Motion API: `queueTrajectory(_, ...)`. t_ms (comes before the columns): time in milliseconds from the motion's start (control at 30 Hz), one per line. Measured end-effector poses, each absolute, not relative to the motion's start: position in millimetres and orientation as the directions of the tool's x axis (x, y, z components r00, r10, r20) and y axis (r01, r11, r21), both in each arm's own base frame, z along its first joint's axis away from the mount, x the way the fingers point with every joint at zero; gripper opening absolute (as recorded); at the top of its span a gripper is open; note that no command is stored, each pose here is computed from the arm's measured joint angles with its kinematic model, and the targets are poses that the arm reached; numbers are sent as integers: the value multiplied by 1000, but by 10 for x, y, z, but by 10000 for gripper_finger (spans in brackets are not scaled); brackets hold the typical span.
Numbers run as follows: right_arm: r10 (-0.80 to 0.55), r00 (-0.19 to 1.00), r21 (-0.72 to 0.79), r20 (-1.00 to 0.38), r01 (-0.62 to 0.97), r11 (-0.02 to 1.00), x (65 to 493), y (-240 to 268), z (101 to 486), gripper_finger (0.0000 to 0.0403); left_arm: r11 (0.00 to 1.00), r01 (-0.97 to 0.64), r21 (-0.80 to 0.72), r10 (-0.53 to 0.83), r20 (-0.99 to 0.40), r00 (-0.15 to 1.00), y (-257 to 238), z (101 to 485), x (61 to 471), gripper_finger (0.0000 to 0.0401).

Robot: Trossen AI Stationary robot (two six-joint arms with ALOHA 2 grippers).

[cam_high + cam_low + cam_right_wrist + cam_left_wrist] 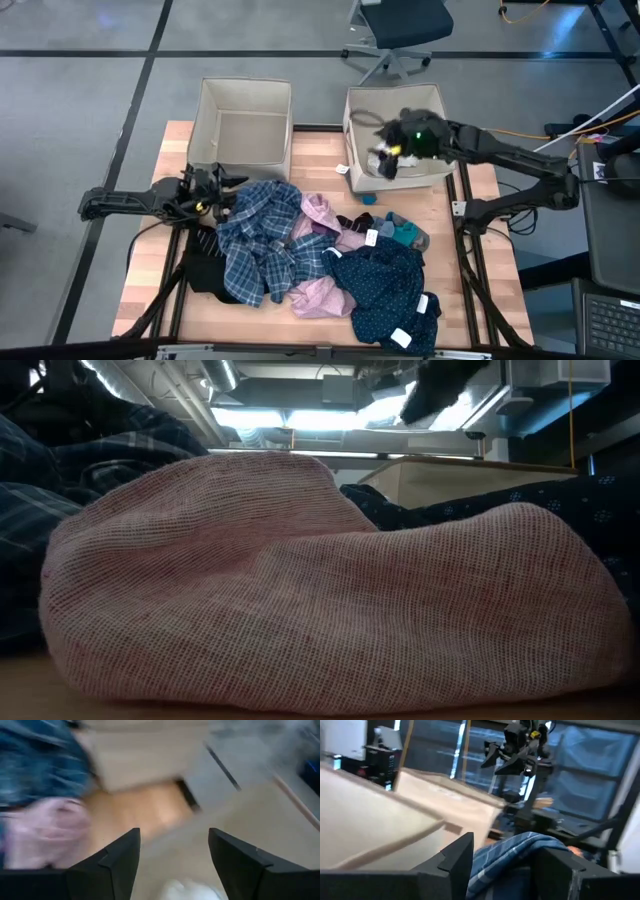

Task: Sort clothes
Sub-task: Put the blue checkered polo shirt into the left brown laundry organizer

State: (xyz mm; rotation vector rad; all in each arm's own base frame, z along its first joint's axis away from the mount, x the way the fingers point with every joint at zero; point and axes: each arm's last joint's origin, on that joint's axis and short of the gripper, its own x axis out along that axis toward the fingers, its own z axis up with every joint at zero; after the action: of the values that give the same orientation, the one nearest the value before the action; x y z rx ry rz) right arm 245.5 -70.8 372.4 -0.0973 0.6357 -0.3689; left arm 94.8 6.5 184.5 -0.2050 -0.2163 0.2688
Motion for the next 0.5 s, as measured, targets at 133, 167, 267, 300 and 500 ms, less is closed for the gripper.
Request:
queueTrajectory(133,-244,806,-237,-539,133,962,2635,-365,3699,237,949,-208,-236,259,210,943,58,1964,920,172)
queueTrajectory(167,-220,814,-241,-538,102,965,2673,-287,3687,237,950,-208,-233,259,216,941,58,2014,906,172)
queueTrajectory(267,-156,820,-254,-551,14,967,2782,-97,3617,237,954,-219,-206,259,195,946,60,2177,866,172)
queueTrajectory(300,-140,817,-256,-560,-9,967,2828,-42,3580,237,954,-223,-201,260,177,949,60,2230,860,172)
queueTrajectory(500,-102,799,-279,-592,-85,957,3141,126,3319,237,955,-246,-168,242,-48,969,39,2486,984,172)
